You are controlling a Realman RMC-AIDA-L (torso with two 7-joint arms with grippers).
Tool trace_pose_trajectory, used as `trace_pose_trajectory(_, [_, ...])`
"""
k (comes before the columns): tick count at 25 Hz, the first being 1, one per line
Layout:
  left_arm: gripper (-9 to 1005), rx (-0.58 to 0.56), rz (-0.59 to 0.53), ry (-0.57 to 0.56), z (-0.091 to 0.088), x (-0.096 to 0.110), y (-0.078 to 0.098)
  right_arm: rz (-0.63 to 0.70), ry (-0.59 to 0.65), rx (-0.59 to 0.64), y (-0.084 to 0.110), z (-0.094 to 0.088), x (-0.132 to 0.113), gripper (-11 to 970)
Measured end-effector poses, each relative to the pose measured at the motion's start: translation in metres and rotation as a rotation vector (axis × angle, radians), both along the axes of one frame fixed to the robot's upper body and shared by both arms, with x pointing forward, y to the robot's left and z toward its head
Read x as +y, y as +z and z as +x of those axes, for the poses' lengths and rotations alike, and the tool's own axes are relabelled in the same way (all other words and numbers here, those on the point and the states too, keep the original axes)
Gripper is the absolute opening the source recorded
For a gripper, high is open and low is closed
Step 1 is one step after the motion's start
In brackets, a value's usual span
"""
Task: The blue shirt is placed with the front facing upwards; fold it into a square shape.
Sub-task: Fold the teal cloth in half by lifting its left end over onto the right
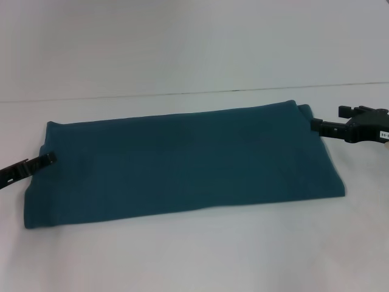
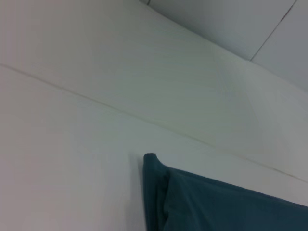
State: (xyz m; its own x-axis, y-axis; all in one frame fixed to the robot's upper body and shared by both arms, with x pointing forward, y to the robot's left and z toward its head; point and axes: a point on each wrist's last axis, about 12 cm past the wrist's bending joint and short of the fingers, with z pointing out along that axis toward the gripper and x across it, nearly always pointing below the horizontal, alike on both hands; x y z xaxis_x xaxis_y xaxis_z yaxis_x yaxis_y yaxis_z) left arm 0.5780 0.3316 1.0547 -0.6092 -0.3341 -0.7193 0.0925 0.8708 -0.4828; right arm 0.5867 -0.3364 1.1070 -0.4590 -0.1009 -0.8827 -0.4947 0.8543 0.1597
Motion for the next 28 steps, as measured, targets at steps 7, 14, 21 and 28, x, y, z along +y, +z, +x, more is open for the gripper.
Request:
trace_pose_trajectory(7, [877, 0.073, 0.022, -0.018, 0.009, 0.007, 0.015, 0.002, 0.001, 0.003, -0.001, 0.000, 0.000, 914])
trace_pose_trajectory(14, [877, 0.140, 0.060, -0.057, 0.026, 0.016, 0.047, 0.001, 0.007, 0.006, -0.002, 0.001, 0.002, 915])
trace_pose_trajectory(21, [878, 0.163, 0.050, -0.060, 0.027, 0.011, 0.042, -0.005, 0.006, 0.012, -0.004, -0.001, 0.002, 915])
trace_pose_trajectory(28, [878, 0.175, 0.047, -0.046, 0.026, 0.007, 0.033, -0.004, 0.002, 0.018, -0.006, -0.002, 0.001, 915])
